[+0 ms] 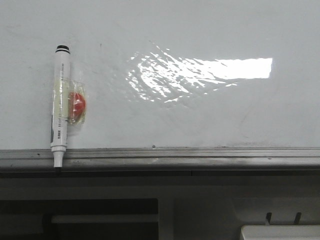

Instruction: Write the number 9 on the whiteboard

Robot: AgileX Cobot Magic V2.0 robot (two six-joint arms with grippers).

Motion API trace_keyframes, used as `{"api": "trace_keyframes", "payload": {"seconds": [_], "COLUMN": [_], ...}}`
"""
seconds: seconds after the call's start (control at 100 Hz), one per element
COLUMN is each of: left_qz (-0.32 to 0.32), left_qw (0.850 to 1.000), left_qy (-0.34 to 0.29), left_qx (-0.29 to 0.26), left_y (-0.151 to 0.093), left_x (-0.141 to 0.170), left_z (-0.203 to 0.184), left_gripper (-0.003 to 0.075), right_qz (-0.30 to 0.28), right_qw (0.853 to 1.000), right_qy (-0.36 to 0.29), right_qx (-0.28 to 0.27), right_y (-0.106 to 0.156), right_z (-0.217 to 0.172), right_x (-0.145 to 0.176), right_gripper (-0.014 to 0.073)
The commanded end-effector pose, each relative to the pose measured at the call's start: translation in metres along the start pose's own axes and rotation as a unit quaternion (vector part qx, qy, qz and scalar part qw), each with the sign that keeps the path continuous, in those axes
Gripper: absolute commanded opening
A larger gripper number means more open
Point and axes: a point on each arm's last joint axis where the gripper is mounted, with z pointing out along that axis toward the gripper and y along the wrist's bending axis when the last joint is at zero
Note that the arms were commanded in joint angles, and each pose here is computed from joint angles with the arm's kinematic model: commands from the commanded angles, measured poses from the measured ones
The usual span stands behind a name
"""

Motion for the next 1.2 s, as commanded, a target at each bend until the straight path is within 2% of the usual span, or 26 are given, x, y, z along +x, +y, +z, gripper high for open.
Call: {"api": "trace_keyframes", "payload": {"seconds": [0.0,0.8,1.02,1.19], "left_qz": [-0.003,0.01,0.06,0.059], "left_qw": [1.0,1.0,0.998,0.998], "left_qy": [-0.017,-0.028,-0.03,-0.038], "left_qx": [0.006,0.003,-0.012,-0.01], "left_y": [-0.0011,-0.0005,0.0019,0.0016], "left_x": [0.008,0.0061,0.0056,0.0041], "left_z": [0.0025,0.0025,0.0024,0.0023], "left_gripper": [-0.002,-0.002,-0.002,-0.002], "right_qz": [-0.006,-0.007,-0.006,-0.006], "right_qw": [1.0,1.0,1.0,0.999], "right_qy": [-0.006,-0.006,-0.007,-0.046], "right_qx": [0.002,0.003,0.002,-0.002], "right_y": [-0.0004,-0.0005,-0.0004,0.0004], "right_z": [0.002,0.002,0.002,0.0016], "right_x": [0.0061,0.0061,0.006,-0.0012], "right_gripper": [-0.0069,-0.0069,-0.0069,-0.0069]}}
